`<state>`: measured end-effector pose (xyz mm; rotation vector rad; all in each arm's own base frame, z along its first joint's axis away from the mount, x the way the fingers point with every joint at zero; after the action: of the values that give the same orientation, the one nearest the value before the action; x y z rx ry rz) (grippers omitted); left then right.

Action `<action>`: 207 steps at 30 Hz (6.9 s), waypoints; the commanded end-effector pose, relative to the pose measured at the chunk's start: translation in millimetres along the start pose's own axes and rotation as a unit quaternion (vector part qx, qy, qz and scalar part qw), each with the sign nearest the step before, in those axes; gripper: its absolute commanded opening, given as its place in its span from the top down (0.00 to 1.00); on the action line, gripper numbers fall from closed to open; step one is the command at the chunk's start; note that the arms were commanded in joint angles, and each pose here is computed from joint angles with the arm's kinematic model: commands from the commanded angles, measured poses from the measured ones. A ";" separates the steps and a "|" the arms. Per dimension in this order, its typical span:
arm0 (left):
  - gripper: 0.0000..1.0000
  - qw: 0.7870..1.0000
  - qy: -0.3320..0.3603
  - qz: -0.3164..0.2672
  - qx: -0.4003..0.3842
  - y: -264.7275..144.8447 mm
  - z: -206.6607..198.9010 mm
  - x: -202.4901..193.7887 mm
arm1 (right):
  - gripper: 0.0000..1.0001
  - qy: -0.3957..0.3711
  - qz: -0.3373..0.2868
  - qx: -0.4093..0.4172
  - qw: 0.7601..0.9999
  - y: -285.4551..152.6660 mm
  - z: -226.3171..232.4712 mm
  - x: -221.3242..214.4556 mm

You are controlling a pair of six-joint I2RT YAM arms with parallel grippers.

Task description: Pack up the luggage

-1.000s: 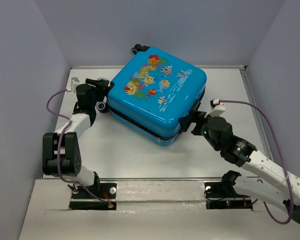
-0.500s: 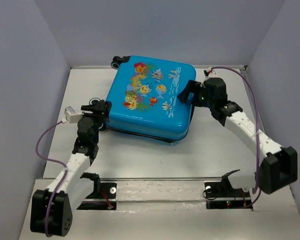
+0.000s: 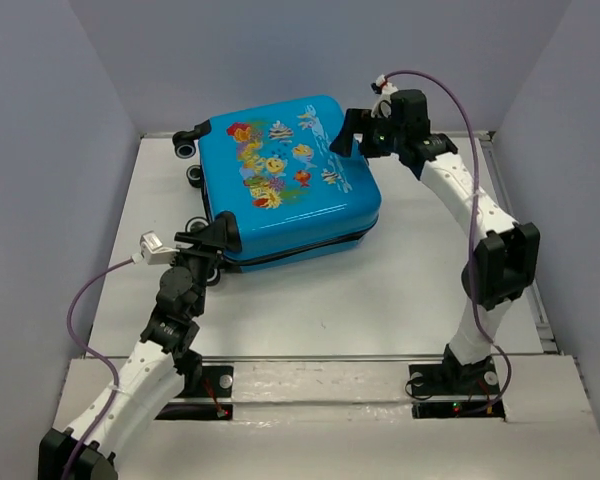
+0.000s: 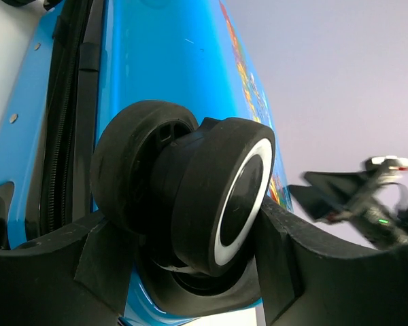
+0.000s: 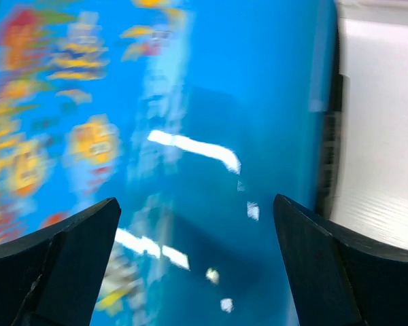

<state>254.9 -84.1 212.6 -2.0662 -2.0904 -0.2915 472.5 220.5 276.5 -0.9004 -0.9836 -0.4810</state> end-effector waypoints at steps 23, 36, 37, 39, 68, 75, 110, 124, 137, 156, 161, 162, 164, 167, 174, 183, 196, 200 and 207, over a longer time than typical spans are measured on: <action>0.94 0.984 0.144 0.104 -0.021 -4.1 -17.5 -30.5 | 0.54 -0.023 -0.177 -0.031 0.983 -108.4 15.6 -188.8; 0.94 0.982 0.150 0.113 -0.009 -6.2 -6.3 -33.6 | 0.50 -0.087 -0.244 -0.073 0.963 -74.2 -4.7 -162.4; 0.94 0.982 0.151 0.113 -0.010 -6.7 -6.6 -33.2 | 0.50 -0.088 -0.249 -0.075 0.962 -74.8 -5.2 -160.7; 0.94 0.982 0.150 0.112 -0.010 -7.4 -7.1 -32.7 | 0.51 -0.087 -0.257 -0.101 0.957 -77.0 -13.1 -160.4; 0.94 0.982 0.139 0.128 -0.022 -7.5 -9.2 -39.6 | 0.93 -0.073 -0.278 0.000 0.958 -69.8 22.9 -148.1; 0.94 0.973 0.134 0.177 -0.062 8.9 -44.2 -63.4 | 0.93 -0.091 -0.164 0.160 0.969 -53.4 200.4 -229.4; 0.94 0.885 0.149 0.429 -0.103 -56.4 -45.8 -197.6 | 0.93 -0.062 -0.101 0.238 0.964 -124.7 238.8 -253.3; 0.03 0.853 0.277 0.413 -0.162 -39.1 -152.4 -187.6 | 0.93 0.009 -0.146 0.098 0.984 -159.4 171.1 -244.4; 0.10 0.899 0.383 0.198 0.082 82.6 -64.4 24.0 | 0.93 -0.008 -0.140 0.097 0.985 -158.9 175.1 -238.4; 0.13 0.809 0.502 0.302 0.036 185.9 -27.6 -13.3 | 0.93 -0.017 -0.137 0.115 0.984 -156.3 178.0 -247.3; 0.50 0.804 0.485 0.344 0.023 185.3 -12.3 -30.5 | 0.93 -0.019 -0.142 0.109 0.984 -156.5 176.7 -243.7; 0.68 0.804 0.483 0.346 0.021 185.9 -11.2 -32.2 | 0.93 -0.022 -0.141 0.105 0.984 -156.3 176.0 -243.3; 0.94 0.805 0.480 0.347 0.027 187.3 -8.6 -33.1 | 0.93 -0.025 -0.146 0.098 0.984 -156.7 175.7 -237.7; 0.94 0.809 0.472 0.348 0.041 184.7 -3.3 -37.2 | 0.93 -0.025 -0.161 0.093 0.982 -158.4 171.2 -222.8; 0.94 0.786 0.481 0.377 0.090 140.3 19.2 -77.0 | 0.93 -0.014 -0.199 0.096 0.975 -158.0 131.2 -163.0; 0.94 0.807 0.356 0.470 0.022 48.6 -5.5 -135.4 | 0.93 -0.022 -0.196 0.079 0.977 -158.2 62.5 -109.9; 0.94 0.852 0.120 0.481 -0.165 -31.2 -63.9 -172.1 | 0.93 0.113 -0.267 0.094 0.952 -133.5 126.6 -191.8; 0.94 0.858 0.055 0.469 -0.201 -47.3 -94.1 -170.3 | 0.93 0.059 -0.323 -0.036 0.944 -121.2 110.5 -166.1; 0.94 0.865 0.020 0.430 -0.257 -56.6 -136.4 -149.8 | 0.93 -0.103 -0.245 0.037 0.963 -68.6 191.7 -204.4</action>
<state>312.4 -165.2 224.2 -2.1718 -1.5787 -0.5974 275.6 154.2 111.4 -1.3185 -1.0686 -1.1647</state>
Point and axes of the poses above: each gripper's point midway between its finger pads, its own y axis out along the fingers, its own z axis along the line the jaws close on, x = y × z, the point moved 3 cm from there along -y, back along the fingers, and after that the axes turned 11 degrees about -y, right-handed, at the moved point
